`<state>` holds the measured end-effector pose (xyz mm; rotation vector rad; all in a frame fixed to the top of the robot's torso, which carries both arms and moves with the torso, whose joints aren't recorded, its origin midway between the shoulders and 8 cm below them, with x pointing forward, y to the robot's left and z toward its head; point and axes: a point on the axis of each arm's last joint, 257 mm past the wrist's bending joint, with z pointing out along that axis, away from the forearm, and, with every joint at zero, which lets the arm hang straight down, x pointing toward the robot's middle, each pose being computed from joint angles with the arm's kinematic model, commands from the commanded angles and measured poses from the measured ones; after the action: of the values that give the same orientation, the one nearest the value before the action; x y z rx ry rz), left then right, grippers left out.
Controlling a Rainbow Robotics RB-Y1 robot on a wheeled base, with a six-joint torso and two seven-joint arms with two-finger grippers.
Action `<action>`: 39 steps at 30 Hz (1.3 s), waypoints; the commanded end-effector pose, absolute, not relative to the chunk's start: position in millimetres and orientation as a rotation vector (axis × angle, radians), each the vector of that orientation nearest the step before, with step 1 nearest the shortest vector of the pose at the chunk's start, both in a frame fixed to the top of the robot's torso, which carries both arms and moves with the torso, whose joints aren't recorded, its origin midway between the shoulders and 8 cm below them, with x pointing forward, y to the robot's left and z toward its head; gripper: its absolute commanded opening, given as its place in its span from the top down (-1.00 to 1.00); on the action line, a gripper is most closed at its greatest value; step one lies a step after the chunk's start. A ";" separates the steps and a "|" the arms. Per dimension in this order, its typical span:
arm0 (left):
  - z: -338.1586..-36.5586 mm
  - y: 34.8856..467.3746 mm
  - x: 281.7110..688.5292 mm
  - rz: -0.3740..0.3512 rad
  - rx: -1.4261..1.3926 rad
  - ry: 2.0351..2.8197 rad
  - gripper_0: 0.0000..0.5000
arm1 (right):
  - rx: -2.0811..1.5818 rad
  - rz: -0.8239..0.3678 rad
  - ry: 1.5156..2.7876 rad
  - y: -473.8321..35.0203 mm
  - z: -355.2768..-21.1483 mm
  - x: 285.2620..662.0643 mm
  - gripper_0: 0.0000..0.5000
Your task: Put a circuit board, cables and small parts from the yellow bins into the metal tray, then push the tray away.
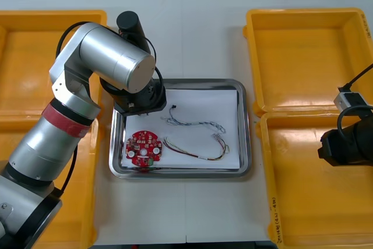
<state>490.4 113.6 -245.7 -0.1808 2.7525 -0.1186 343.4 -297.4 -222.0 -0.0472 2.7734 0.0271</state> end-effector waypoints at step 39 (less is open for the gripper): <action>-66.3 145.8 513.3 -0.172 -0.065 2.488 -1.00 | -0.002 0.039 2.771 -305.3 -217.2 340.7 -0.83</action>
<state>502.6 125.0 -111.2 -0.1585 2.5755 -0.2230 342.6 -296.0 -221.0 -0.0480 2.7755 0.0463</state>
